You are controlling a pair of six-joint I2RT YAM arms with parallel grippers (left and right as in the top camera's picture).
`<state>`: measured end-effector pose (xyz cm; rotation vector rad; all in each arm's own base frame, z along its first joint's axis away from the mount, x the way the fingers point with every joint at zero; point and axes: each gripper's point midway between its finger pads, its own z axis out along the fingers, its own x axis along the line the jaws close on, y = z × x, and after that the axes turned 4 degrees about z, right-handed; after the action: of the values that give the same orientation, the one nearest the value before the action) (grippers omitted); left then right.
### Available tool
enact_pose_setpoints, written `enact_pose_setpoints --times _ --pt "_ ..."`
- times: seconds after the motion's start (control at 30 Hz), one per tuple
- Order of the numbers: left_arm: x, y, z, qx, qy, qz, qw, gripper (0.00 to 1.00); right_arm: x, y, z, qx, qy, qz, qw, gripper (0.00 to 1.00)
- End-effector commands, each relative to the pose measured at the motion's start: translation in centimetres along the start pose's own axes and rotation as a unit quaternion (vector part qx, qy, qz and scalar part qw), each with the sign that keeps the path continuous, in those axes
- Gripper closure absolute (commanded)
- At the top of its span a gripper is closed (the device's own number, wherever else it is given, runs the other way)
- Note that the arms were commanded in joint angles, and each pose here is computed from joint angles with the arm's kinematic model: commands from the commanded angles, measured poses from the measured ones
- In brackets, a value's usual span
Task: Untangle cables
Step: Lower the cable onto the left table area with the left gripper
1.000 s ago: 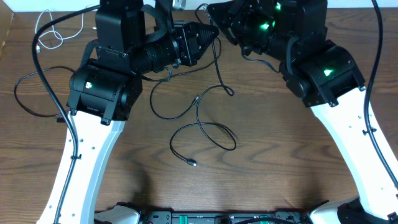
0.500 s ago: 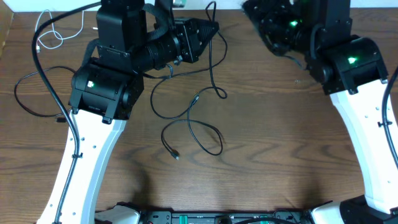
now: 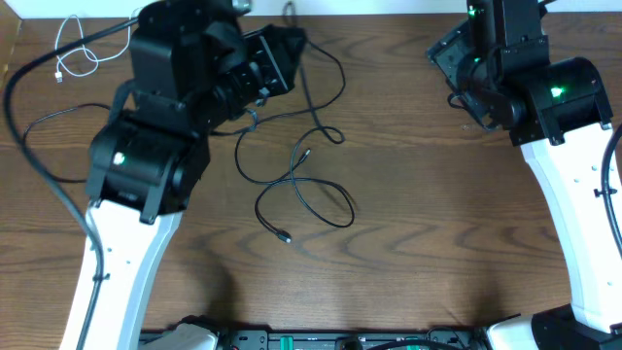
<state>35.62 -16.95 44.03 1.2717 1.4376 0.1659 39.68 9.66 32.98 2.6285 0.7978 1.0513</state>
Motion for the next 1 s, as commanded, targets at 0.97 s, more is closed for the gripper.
enact_pose_setpoints --times 0.97 --pt "24.1 -0.7 -23.8 -0.232 0.517 -0.344 0.749 0.92 -1.5 1.0 0.2 -0.030 -0.037 -0.012 0.999 0.24"
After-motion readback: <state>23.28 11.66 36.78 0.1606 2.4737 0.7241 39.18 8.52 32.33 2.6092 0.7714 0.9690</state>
